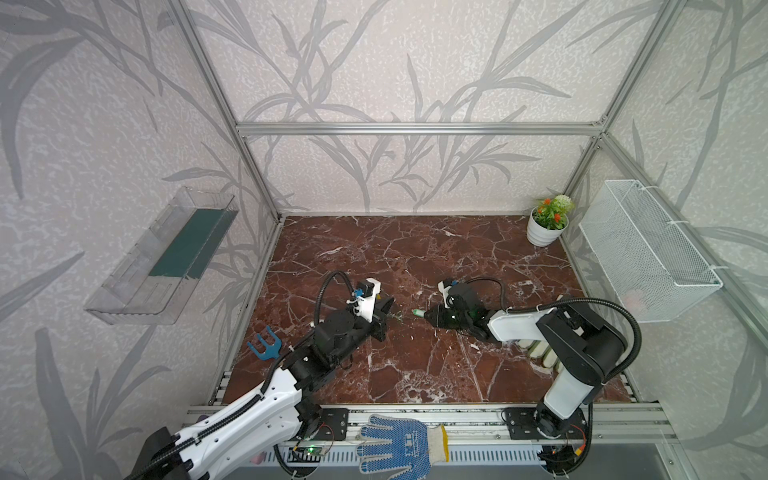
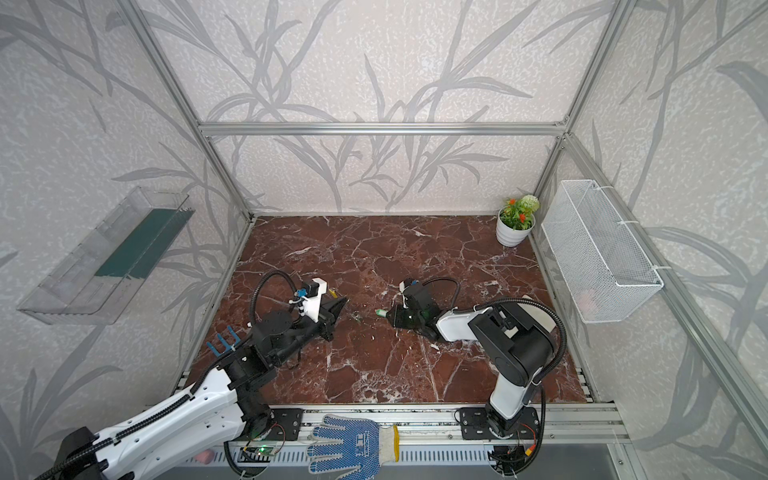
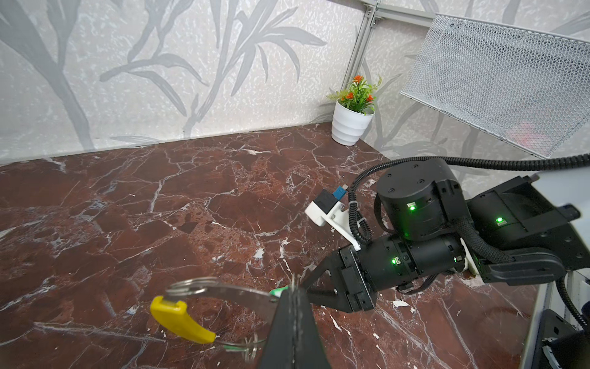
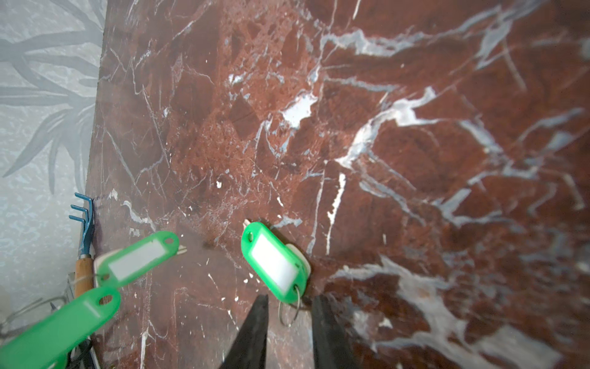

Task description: Put the keys on the keyring

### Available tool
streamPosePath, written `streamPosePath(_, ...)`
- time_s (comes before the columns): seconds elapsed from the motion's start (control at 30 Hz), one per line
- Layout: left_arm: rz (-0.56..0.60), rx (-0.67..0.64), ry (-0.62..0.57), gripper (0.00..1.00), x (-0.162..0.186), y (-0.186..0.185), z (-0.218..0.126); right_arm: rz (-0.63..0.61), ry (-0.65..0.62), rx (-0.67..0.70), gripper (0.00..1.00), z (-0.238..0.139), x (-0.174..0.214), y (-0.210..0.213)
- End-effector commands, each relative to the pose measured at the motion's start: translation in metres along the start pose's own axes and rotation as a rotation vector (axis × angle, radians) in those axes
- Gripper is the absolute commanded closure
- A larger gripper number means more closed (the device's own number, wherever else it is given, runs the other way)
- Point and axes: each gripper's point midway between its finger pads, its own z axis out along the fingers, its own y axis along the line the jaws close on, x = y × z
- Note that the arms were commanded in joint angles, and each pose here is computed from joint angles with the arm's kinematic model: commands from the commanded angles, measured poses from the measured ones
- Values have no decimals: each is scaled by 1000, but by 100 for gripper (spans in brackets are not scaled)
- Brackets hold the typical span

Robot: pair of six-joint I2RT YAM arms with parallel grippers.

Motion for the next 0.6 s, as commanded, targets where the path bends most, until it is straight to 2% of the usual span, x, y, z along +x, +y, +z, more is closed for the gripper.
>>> streamPosePath(0.0, 13, 11, -32, 100, -8, -3, -1, 11, 0, -7, 83, 5, -1, 2)
streamPosePath(0.03, 14, 11, -33, 100, -8, -3, -1, 12, 1, -7, 88, 6, -1, 2)
streamPosePath(0.23, 15, 10, -28, 100, -7, -3, 0, 3, -10, -15, 100, 1, -4, 6)
streamPosePath(0.43, 14, 10, -21, 100, -6, -3, 0, -71, -83, -57, 100, -31, -22, 30)
streamPosePath(0.57, 13, 11, -22, 100, -6, -3, 0, -178, -122, -66, 100, -62, -32, 47)
